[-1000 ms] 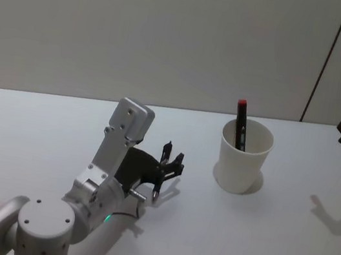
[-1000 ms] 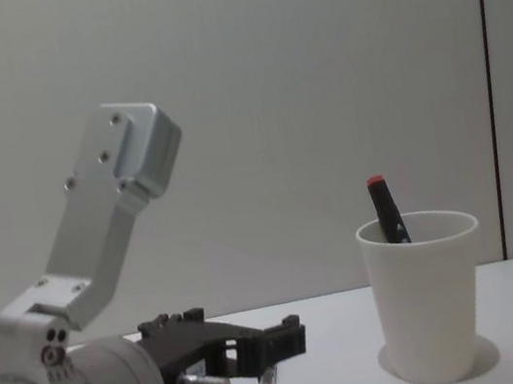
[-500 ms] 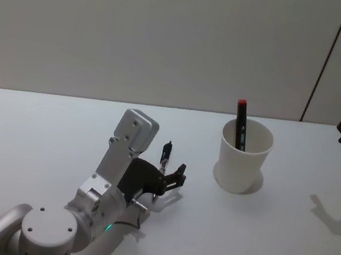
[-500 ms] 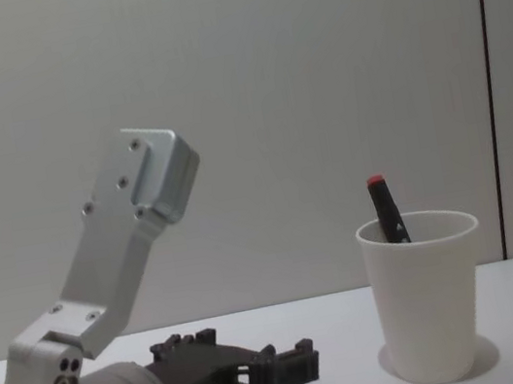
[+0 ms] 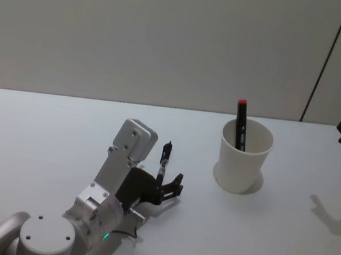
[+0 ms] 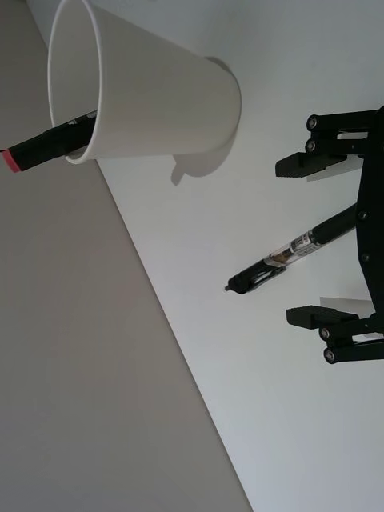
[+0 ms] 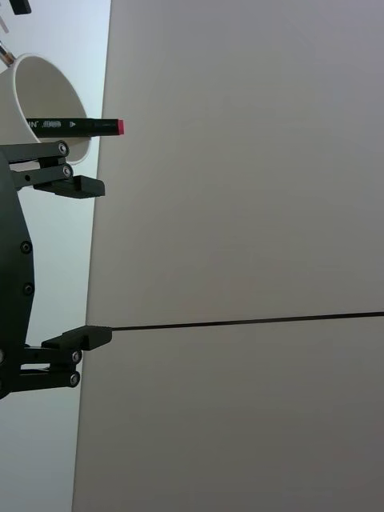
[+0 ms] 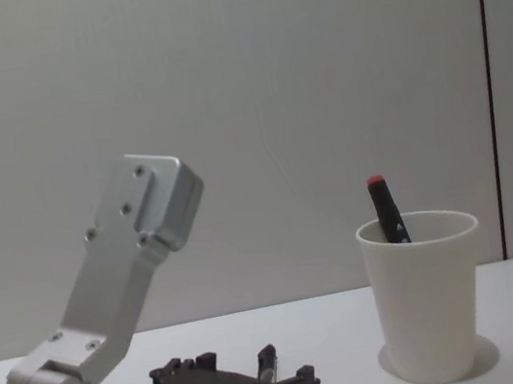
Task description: Place the pen into the pen holder.
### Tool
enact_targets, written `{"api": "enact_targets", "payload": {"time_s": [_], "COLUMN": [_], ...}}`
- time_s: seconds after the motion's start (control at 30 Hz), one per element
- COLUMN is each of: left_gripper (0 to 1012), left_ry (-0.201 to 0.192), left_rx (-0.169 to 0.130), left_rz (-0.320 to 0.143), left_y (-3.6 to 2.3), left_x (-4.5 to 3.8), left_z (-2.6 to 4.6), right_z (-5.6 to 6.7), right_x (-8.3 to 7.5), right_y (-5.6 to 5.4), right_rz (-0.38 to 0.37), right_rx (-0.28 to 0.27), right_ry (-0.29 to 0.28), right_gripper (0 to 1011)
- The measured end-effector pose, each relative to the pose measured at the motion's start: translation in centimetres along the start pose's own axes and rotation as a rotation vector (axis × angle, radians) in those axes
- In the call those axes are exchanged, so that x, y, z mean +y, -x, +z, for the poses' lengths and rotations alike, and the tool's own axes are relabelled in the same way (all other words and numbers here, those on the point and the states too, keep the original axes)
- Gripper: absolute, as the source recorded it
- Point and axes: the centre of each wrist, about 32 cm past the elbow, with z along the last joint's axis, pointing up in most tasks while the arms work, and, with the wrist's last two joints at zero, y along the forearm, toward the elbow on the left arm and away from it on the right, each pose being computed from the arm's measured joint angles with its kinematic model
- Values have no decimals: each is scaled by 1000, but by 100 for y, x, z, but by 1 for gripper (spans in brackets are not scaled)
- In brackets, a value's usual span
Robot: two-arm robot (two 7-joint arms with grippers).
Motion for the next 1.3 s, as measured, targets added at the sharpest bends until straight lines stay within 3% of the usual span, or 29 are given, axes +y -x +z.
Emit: {"api": "enact_targets", "payload": {"time_s": [0.77,1.3], "left_gripper": [1001,1001], "left_ry": [-38,-45], "left_rx": [-5,18], "left_rz": [-2,-9], "left_y": [22,32], "left_x": [30,31], "left_z": [-74,-114], "right_z": [0,0], "right_x": [0,0], "right_y": [0,0], "right_rz": [0,0], "right_rx": [0,0], "right_ry": [0,0], "right_gripper": [1001,1001]}}
